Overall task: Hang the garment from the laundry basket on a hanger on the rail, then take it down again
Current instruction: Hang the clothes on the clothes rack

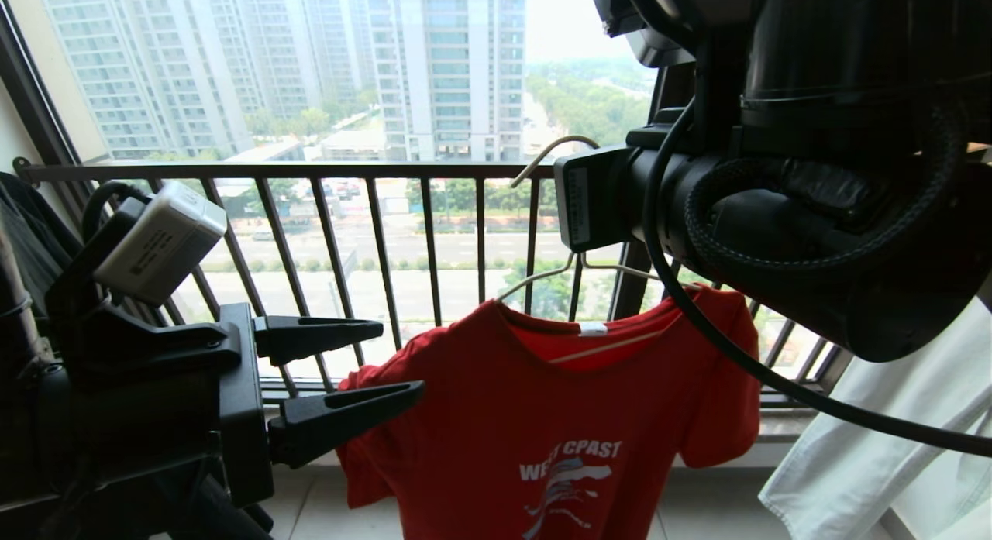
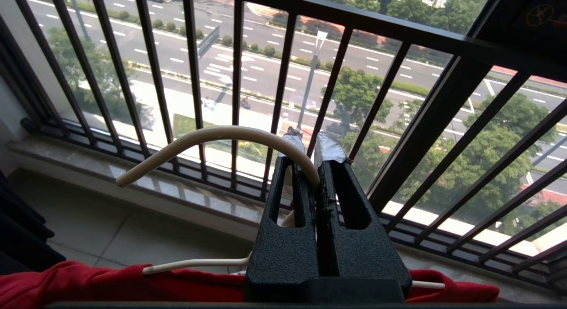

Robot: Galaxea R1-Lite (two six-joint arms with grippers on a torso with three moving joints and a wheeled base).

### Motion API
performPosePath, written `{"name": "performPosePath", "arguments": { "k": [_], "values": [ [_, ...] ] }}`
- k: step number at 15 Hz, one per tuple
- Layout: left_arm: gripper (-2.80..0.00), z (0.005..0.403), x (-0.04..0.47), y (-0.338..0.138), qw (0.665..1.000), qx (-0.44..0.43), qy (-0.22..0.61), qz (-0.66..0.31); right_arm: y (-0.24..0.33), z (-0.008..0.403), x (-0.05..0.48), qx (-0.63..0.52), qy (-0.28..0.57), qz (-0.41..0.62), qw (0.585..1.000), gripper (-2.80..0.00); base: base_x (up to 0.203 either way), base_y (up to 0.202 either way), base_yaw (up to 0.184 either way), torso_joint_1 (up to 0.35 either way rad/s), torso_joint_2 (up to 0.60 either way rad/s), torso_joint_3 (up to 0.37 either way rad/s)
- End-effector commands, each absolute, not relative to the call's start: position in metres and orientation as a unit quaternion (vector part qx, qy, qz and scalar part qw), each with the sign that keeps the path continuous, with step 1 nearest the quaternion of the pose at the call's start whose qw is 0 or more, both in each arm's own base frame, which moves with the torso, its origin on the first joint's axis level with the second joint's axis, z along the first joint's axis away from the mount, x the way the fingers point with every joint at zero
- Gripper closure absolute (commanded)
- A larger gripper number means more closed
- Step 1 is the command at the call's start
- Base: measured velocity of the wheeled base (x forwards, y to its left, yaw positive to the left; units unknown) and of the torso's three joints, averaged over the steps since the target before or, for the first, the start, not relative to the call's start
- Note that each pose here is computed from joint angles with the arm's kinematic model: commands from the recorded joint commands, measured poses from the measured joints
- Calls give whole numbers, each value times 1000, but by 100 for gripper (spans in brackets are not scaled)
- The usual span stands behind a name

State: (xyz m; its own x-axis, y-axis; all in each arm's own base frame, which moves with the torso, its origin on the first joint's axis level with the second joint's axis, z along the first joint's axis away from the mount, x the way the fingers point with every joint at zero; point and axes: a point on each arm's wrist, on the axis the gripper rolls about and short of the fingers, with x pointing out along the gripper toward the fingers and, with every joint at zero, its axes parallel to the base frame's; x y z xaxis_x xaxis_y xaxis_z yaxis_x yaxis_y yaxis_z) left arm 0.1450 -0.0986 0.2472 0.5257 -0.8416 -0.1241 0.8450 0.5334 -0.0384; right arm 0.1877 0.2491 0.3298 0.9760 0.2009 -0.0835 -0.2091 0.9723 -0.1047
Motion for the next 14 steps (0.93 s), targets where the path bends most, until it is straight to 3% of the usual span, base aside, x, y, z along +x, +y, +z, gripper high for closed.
{"name": "performPosePath", "arguments": {
  "k": [1,14],
  "values": [
    [-280,240,153,-103,872,15,80,-483,254,329,184,-57,36,111,992,0,0,0,0,0,0,0],
    [-280,215,179,-117,868,42,125,-479,262,338,171,-47,25,135,989,0,0,0,0,0,0,0]
  ]
}}
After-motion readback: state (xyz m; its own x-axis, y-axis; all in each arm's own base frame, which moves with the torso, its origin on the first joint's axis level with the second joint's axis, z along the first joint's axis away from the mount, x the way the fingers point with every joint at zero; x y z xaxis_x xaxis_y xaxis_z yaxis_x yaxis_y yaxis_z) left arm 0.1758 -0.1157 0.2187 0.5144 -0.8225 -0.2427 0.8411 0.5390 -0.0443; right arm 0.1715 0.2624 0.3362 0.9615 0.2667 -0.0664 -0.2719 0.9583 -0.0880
